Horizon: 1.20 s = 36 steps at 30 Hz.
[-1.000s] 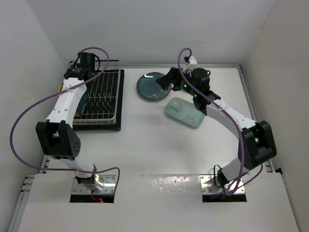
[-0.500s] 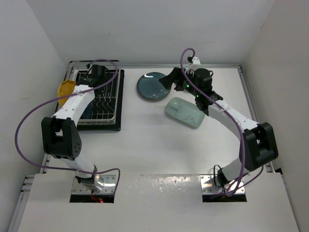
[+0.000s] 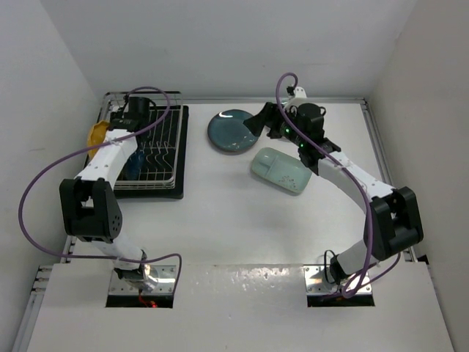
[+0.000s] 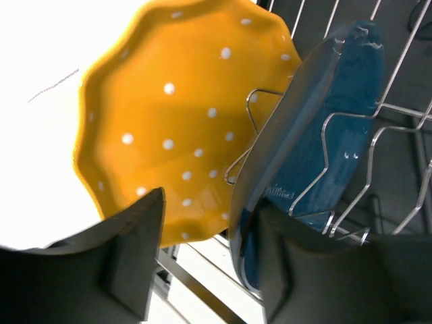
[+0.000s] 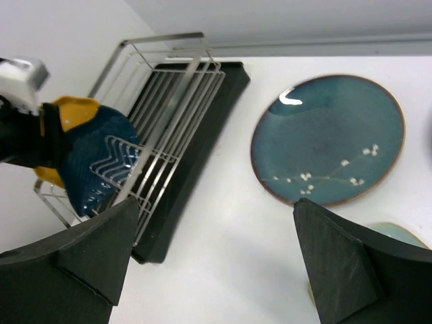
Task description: Load the plates into the dish rack
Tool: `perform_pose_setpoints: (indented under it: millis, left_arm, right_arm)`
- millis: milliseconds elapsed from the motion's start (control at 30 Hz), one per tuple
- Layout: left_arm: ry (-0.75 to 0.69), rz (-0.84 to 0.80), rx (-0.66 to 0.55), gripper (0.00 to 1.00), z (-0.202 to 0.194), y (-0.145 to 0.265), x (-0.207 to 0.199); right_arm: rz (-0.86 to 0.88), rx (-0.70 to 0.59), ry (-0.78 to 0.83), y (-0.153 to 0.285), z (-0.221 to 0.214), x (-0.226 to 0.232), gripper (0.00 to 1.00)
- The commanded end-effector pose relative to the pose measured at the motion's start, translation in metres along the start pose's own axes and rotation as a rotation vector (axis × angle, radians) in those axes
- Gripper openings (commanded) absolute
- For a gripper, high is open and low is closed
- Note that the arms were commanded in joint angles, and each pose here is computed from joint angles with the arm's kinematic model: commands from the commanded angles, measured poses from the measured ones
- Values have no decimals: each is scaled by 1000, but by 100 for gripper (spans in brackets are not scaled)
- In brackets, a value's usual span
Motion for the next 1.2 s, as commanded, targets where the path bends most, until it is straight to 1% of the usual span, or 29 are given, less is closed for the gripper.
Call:
perform_pose_setpoints:
  millis: [0,33,67,133,167,200,233,267,300,333,367,400,433,500,567,600,700,733,767,833,867,900,967,1000,1033,1067,1167]
  left_arm:
    - [77,4,-79,61,26,9,17]
    - [91,3,-95,67,33,12,20]
    - [90,-5,-105,69,37,14,21]
    - [95,-17,-123,73,48,21,27]
    - [106,-29,-138,73,54,24,28]
    - [98,-28,-139,73,56,27,31]
    - [108,-40,-153,74,63,32,34]
    - [116,-52,-164,76,67,37,37]
    - [119,-62,-168,76,70,39,38]
    - [107,-72,-167,76,70,41,39]
    - [125,-103,-196,76,76,50,43]
    - [118,-124,-191,76,75,50,41]
    - [109,-173,-210,76,77,55,40]
    - [92,-224,-229,77,78,65,38]
    - [46,-297,-219,77,75,68,32]
    - [39,-315,-213,77,74,68,30]
    - [22,-354,-207,78,71,74,27]
    - [22,-355,-207,78,71,74,27]
    - [22,-355,-207,78,71,74,27]
    - [11,-363,-210,78,70,77,28]
    - [11,-363,-210,78,70,77,28]
    - [11,-369,-223,78,73,81,28]
    - [-6,-380,-217,78,71,81,27]
    - [-33,-404,-228,78,73,85,24]
    - [-39,-419,-240,78,74,89,25]
    - [-77,-470,-246,79,73,94,20]
    - [-143,-579,-254,82,70,105,6]
  right_arm:
    - [-56,19,1,6,10,-17,97]
    - [-78,25,-2,7,12,-20,99]
    - [-135,98,-32,10,-1,-34,99]
    - [-234,123,-51,13,1,-57,99]
    - [-340,238,-103,22,-19,-78,99]
    - [-421,263,-123,28,-22,-95,99]
    - [-497,326,-162,41,-31,-110,99]
    - [-561,413,-198,48,-51,-122,99]
    - [-623,435,-212,54,-58,-132,99]
    - [-702,485,-240,69,-69,-148,99]
    - [-746,539,-256,78,-85,-156,99]
    - [-797,558,-257,84,-92,-169,97]
    - [-816,606,-268,90,-107,-174,94]
    - [-826,642,-274,90,-118,-179,92]
    - [-805,678,-287,87,-130,-180,88]
    - [-809,703,-302,86,-139,-184,88]
    - [-817,735,-334,85,-154,-189,81]
    - [-791,744,-353,82,-160,-189,79]
    - [-773,740,-376,81,-162,-191,73]
    - [-728,754,-408,76,-172,-191,63]
    - [-707,748,-413,74,-173,-190,57]
    - [-705,738,-409,73,-174,-192,43]
    - [-705,727,-405,79,-176,-189,29]
    - [-704,705,-400,80,-175,-192,13]
    - [-706,702,-374,86,-174,-189,4]
    - [-723,696,-365,91,-174,-191,0]
    - [-681,631,-267,98,-153,-186,0]
Point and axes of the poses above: each gripper's point midway between its finger pads, its own y axis back along the fingers, its own x axis along the line the jaws close on, z = x × y, the point moved 6 cm from there along y, back along the fingers, and after that the axes turned 8 degrees about y, right-handed, at the moved point
